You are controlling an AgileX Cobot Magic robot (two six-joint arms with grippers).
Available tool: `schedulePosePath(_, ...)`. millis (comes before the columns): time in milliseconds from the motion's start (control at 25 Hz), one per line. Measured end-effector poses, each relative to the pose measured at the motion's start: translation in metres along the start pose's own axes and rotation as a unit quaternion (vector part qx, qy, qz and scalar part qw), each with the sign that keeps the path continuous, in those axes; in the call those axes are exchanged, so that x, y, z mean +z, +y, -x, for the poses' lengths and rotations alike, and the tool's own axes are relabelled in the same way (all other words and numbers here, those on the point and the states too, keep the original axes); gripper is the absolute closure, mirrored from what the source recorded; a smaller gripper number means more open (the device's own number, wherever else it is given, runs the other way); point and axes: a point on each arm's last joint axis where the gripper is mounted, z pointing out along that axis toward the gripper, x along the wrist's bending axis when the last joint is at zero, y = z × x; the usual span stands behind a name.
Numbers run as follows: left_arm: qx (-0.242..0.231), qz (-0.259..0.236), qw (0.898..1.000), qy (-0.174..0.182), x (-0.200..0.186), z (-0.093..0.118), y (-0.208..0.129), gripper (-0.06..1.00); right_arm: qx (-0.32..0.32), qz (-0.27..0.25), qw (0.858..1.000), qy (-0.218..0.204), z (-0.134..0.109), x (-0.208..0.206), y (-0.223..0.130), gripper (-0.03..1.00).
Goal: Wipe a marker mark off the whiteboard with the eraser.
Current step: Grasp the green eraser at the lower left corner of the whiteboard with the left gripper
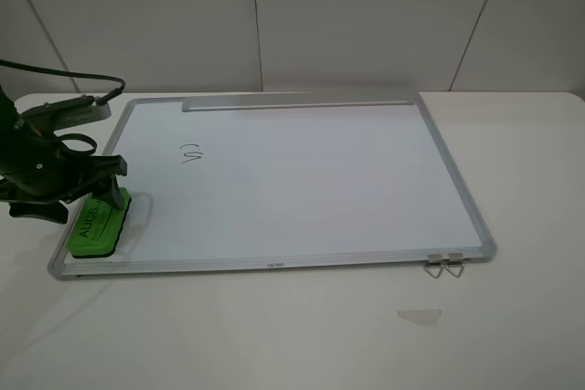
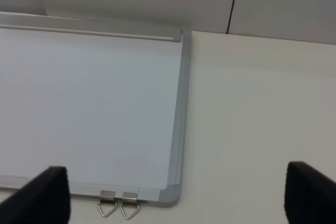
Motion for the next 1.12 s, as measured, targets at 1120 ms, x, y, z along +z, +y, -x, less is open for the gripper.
schedulePosePath(1120, 0.018, 0.014, 1.0, -0.009, 0.008, 0.011, -0.005, 0.21, 0.0, 0.0, 1.0, 0.0, 0.0, 0.0, 0.0, 0.15)
